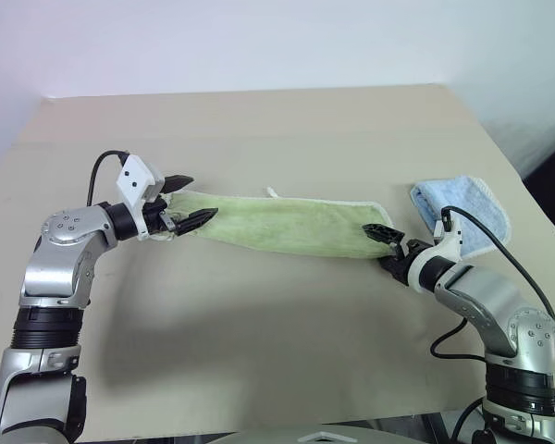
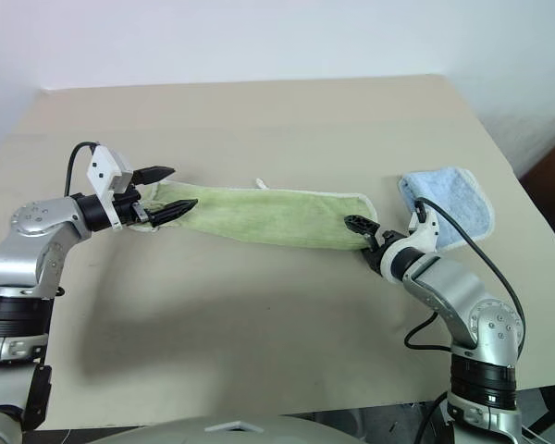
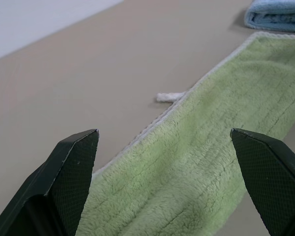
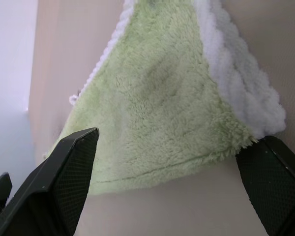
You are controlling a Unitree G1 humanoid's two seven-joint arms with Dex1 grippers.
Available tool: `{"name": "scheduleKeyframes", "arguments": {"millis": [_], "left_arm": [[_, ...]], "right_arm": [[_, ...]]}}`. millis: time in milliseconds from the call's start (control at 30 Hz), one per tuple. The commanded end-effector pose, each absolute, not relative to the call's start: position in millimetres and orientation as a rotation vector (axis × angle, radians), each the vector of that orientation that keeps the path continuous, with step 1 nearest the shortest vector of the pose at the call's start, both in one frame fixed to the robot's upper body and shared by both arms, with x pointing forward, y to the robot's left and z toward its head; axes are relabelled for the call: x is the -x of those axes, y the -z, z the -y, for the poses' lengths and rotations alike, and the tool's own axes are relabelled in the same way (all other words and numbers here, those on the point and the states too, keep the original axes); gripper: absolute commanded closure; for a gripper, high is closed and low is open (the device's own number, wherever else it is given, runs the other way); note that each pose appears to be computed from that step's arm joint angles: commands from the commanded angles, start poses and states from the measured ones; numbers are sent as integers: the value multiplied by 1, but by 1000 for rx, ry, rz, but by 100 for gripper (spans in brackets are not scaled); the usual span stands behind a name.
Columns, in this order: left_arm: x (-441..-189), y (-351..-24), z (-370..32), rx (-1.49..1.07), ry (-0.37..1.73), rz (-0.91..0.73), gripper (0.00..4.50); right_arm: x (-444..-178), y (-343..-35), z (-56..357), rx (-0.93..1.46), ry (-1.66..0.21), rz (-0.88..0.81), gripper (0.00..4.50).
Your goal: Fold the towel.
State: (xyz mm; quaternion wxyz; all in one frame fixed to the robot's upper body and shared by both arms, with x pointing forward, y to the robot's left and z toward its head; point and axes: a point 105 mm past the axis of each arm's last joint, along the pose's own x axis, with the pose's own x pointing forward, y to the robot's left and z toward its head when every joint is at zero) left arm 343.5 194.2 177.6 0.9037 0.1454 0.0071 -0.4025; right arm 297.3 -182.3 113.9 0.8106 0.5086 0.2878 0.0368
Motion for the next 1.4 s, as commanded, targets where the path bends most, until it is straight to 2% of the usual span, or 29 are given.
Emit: {"name": "scheduleKeyframes", "arguments": {"millis": [33, 333, 367, 567, 767, 867, 1067, 1200, 1400], "left_arm": [[-341, -193, -193, -327, 832, 40, 0], [-342, -194, -191, -327, 832, 47, 0], [-342, -194, -191, -327, 833, 49, 0], [-344, -194, -190, -326, 833, 52, 0], [-347, -195, -188, -325, 835, 58, 0], [-348, -195, -186, -326, 841, 65, 0], [-351, -198, -184, -331, 844, 78, 0], [-352, -199, -179, -325, 850, 87, 0], [-355, -200, -175, -321, 855, 99, 0]], "right_arm": [[-300, -116, 192, -1113, -31, -593, 129], [-297, -117, 205, -1127, 40, -558, 435], [-297, -118, 208, -1127, 47, -549, 444], [-299, -137, 241, -1047, 86, -459, 444], [-304, -171, 268, -946, 37, -351, 444], [-307, -188, 270, -769, -19, -333, 444], [-311, -203, 228, -284, -266, -364, 444], [-314, -195, 194, -5, -437, -396, 444], [-327, -185, 144, 163, -663, -400, 444]]}}
